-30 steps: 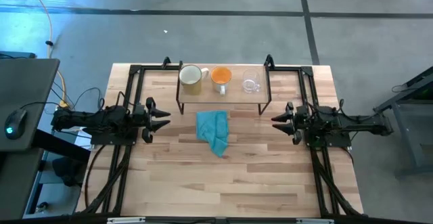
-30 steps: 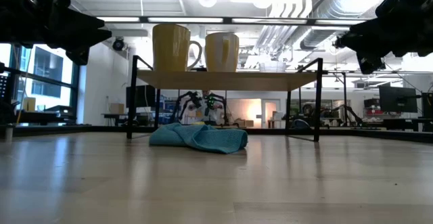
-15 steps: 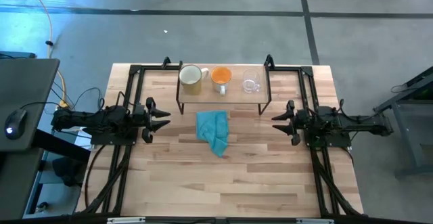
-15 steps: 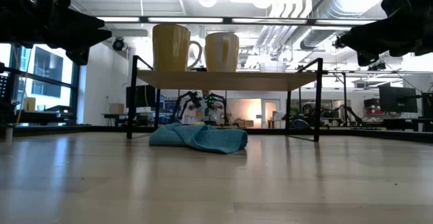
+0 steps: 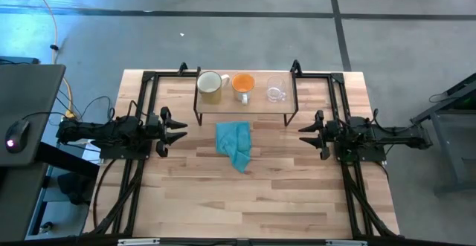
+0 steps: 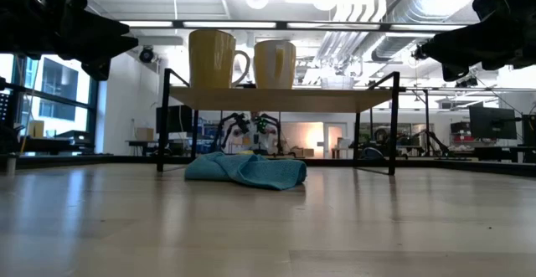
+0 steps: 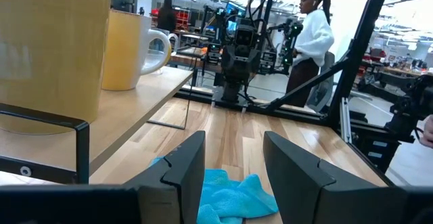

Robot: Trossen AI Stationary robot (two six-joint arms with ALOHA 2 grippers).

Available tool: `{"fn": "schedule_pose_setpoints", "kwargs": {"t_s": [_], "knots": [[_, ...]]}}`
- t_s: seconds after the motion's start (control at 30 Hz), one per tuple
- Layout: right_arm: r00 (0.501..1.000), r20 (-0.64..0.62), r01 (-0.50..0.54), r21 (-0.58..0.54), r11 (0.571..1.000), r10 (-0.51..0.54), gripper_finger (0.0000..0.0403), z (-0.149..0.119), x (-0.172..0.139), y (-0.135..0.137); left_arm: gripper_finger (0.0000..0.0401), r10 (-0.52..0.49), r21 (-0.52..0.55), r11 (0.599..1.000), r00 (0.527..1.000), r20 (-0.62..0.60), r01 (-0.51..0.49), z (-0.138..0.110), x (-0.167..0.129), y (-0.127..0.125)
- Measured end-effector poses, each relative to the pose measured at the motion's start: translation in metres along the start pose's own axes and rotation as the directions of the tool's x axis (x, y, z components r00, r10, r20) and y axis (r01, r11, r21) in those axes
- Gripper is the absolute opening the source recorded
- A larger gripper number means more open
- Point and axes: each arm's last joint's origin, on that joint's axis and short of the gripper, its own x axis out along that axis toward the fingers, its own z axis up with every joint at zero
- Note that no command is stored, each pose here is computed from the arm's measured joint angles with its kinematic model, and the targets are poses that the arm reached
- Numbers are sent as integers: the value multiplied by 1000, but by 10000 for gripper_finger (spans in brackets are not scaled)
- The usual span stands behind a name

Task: Stack small to large cups/mugs on shelf
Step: Return to Home Position

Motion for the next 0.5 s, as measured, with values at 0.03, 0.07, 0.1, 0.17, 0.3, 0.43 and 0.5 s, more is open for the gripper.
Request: {"fn": "schedule_pose_setpoints", "kwargs": {"t_s": [0.03,0.07,0.1,0.17,0.3,0.43,0.5], "knots": [[1000,0,0,0,1000,0,133,0,0,0,138,0,0,1000,1000,0,0,0,0,0],[1000,0,0,-1,1000,0,133,0,0,0,138,0,0,1000,1000,0,0,0,0,0],[1000,0,0,-3,1000,0,133,0,0,0,138,0,0,1000,1000,0,0,0,0,0],[1000,0,0,-6,1000,0,133,0,0,0,138,0,0,1000,1000,0,0,0,0,0],[1000,0,0,-2,1000,0,133,0,0,0,138,0,0,1000,1000,0,0,0,0,0],[1000,0,0,-2,1000,0,133,0,0,0,138,0,0,1000,1000,0,0,0,0,0],[1000,0,0,-2,1000,0,133,0,0,0,138,0,0,1000,1000,0,0,0,0,0]]}}
